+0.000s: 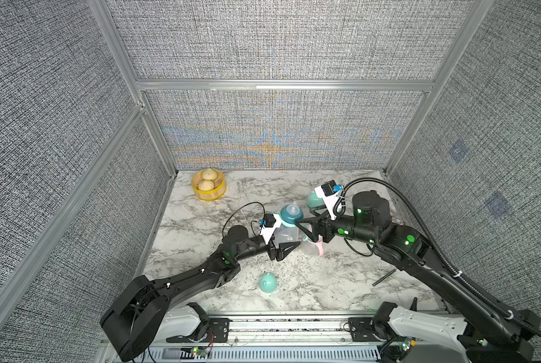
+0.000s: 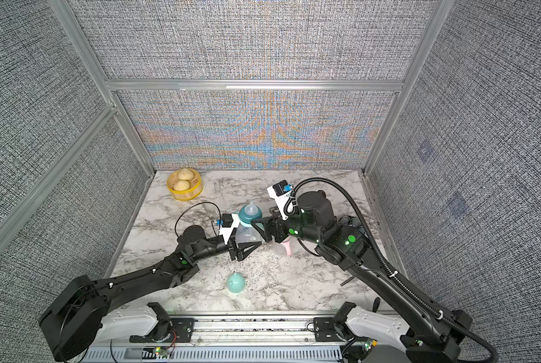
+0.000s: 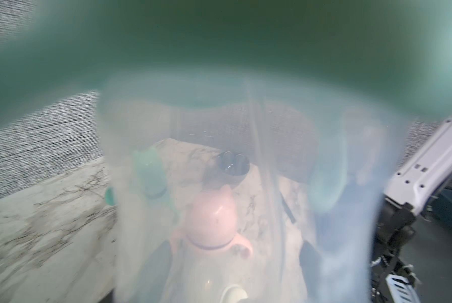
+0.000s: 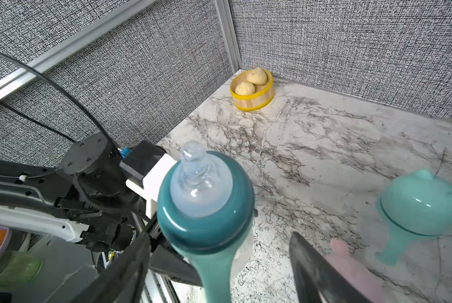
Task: Assemble the baby bottles
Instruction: Screw the nipple onto the baby bottle.
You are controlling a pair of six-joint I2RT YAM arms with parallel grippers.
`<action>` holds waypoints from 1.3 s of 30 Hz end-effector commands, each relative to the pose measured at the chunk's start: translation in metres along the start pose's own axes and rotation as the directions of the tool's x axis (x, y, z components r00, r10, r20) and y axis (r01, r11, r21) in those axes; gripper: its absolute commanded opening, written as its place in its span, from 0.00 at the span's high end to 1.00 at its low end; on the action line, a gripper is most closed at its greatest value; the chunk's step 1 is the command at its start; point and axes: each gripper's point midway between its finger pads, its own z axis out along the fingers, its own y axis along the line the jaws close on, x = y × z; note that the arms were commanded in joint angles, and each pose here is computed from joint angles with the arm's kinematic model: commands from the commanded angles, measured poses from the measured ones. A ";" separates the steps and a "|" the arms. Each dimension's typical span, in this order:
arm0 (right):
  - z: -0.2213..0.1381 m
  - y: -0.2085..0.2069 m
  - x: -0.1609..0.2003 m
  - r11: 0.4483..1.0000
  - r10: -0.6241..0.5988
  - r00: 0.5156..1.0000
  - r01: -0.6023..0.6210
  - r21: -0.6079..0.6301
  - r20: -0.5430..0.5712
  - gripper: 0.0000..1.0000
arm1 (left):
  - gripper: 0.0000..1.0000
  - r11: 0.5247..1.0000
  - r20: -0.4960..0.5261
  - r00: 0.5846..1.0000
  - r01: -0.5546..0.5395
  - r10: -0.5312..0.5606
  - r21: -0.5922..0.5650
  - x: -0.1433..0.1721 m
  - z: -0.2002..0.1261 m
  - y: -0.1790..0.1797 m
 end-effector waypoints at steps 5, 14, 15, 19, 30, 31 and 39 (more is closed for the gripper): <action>0.003 0.020 -0.010 0.991 -0.011 0.998 0.019 -0.133 0.065 0.19 | 1.00 0.989 0.031 0.999 0.019 -0.023 0.147 -0.016 -0.001 -0.024; 0.013 0.020 -0.017 0.990 -0.014 0.996 0.027 -0.140 0.089 0.19 | 1.00 0.988 -0.005 1.000 0.032 -0.031 0.149 -0.008 0.001 -0.023; 0.014 0.020 -0.018 0.990 -0.014 0.996 0.026 -0.141 0.087 0.19 | 1.00 0.988 -0.006 0.999 0.032 -0.031 0.149 -0.008 0.001 -0.023; 0.020 0.019 -0.018 0.990 -0.008 0.997 0.020 -0.142 0.083 0.19 | 1.00 0.988 -0.009 0.999 0.033 -0.032 0.150 -0.007 0.001 -0.024; 0.026 0.015 -0.015 0.991 0.010 0.997 0.000 -0.135 0.073 0.37 | 1.00 0.994 -0.021 0.999 0.034 -0.032 0.107 -0.001 0.000 -0.017; 0.026 0.014 -0.015 0.992 0.014 0.997 -0.004 -0.129 0.071 0.40 | 1.00 0.996 -0.025 0.999 0.034 -0.032 0.086 0.000 0.000 -0.014; 0.031 -0.006 -0.008 0.998 0.057 0.996 -0.057 0.006 0.076 0.60 | 1.00 0.975 -0.067 0.998 -0.014 -0.001 -0.224 0.008 -0.003 0.040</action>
